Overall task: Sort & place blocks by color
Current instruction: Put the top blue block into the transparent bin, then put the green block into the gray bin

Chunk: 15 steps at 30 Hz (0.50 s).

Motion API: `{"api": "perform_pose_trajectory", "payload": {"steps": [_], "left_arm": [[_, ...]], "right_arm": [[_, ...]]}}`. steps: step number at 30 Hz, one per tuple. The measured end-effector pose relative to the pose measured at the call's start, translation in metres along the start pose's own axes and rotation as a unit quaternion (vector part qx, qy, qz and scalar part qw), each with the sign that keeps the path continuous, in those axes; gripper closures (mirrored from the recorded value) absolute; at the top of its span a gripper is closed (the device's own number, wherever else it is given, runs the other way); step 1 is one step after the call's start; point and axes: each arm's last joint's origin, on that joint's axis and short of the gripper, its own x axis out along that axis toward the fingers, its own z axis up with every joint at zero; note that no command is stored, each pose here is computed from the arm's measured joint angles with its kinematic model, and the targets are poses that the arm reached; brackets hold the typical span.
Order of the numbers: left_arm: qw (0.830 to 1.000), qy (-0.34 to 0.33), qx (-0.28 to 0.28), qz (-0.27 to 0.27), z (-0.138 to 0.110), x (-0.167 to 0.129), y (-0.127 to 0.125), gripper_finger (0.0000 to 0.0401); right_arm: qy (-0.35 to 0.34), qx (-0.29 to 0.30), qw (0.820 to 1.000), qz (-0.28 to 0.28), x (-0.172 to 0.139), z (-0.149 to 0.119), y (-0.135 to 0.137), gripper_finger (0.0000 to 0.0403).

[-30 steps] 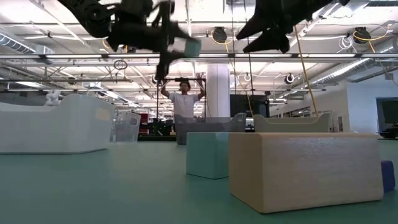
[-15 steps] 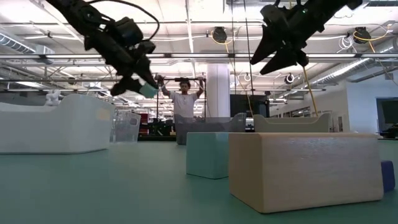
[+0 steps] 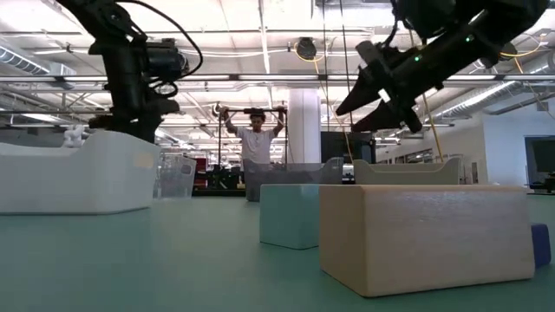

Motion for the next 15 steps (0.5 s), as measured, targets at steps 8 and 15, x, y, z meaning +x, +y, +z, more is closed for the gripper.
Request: {"api": "perform_pose_trajectory", "payload": {"steps": [8,15], "left_arm": [[0.999,-0.028,-0.013,0.023,0.003,0.000,0.000,0.0160],[0.999,-0.026,-0.041,-0.002,0.004,0.000,-0.002,0.0093]], "right_arm": [[0.041,-0.038,0.998,0.033,0.017,-0.008,-0.003,0.0167],[0.065,-0.110,0.988,0.082,0.033,-0.019,-0.001,0.0167]]}}
